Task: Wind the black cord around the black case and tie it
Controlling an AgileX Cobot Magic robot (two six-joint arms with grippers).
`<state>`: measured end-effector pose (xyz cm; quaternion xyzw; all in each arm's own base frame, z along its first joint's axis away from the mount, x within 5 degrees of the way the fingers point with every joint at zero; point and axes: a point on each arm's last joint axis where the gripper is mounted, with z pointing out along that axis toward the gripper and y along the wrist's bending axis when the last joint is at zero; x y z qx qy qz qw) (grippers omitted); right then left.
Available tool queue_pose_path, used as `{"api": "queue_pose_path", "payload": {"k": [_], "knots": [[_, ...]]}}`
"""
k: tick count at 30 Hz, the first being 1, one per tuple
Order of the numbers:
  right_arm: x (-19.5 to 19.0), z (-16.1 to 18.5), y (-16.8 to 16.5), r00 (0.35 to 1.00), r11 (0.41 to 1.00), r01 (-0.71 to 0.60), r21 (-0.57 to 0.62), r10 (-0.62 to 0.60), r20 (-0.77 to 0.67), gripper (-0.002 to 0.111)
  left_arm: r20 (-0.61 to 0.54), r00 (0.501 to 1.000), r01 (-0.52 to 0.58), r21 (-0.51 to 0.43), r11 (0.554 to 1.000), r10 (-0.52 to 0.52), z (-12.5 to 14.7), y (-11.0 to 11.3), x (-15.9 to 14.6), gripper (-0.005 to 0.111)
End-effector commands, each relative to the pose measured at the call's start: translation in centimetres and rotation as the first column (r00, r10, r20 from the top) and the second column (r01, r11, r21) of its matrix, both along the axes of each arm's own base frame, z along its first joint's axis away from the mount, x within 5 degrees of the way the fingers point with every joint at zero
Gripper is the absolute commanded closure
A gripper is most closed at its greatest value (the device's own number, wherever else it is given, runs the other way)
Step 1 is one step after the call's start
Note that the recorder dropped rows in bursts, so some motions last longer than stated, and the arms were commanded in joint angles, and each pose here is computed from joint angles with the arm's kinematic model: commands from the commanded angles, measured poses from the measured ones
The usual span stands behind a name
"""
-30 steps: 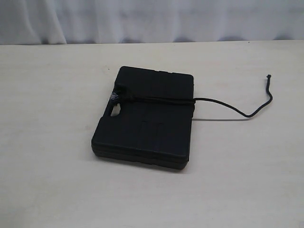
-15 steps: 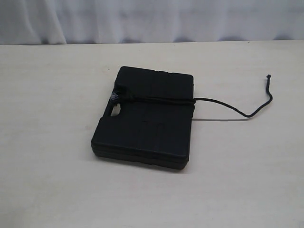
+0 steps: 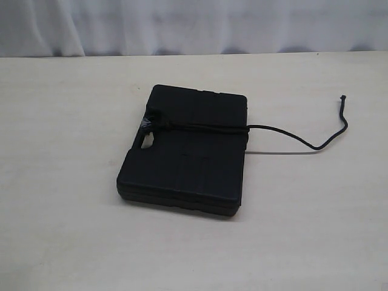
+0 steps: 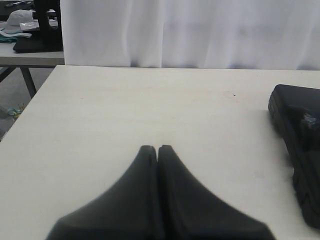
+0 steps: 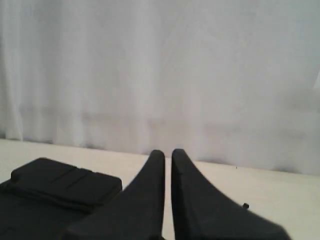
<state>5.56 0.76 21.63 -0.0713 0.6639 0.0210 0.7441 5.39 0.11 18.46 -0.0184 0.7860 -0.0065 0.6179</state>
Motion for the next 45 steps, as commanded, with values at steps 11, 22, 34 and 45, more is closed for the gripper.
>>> {"api": "queue_pose_path", "payload": {"k": [11, 22, 34, 45], "knots": [[-0.2, -3.2, -0.1, 0.941, 1.0, 0.009, -0.019, -0.015, -0.338, 0.104, 0.006, 1.0, -0.002, -0.004, 1.0, 0.002, 0.0, 0.0, 0.0, 0.107], [-0.2, -3.4, -0.1, 0.936, 1.0, 0.009, -0.024, -0.016, -0.352, 0.104, 0.003, 1.0, -0.002, -0.004, 1.0, 0.002, -0.1, 0.0, 0.0, 0.107], [-0.2, -3.4, -0.1, 0.936, 1.0, 0.009, -0.024, -0.016, -0.352, 0.104, 0.003, 1.0, -0.002, -0.004, 1.0, 0.002, -0.1, 0.0, 0.0, 0.107], [-0.2, -3.4, -0.1, 0.936, 1.0, 0.009, -0.021, -0.016, -0.353, 0.104, 0.002, 1.0, -0.002, -0.004, 1.0, 0.002, -0.1, 0.0, 0.0, 0.107]]}}
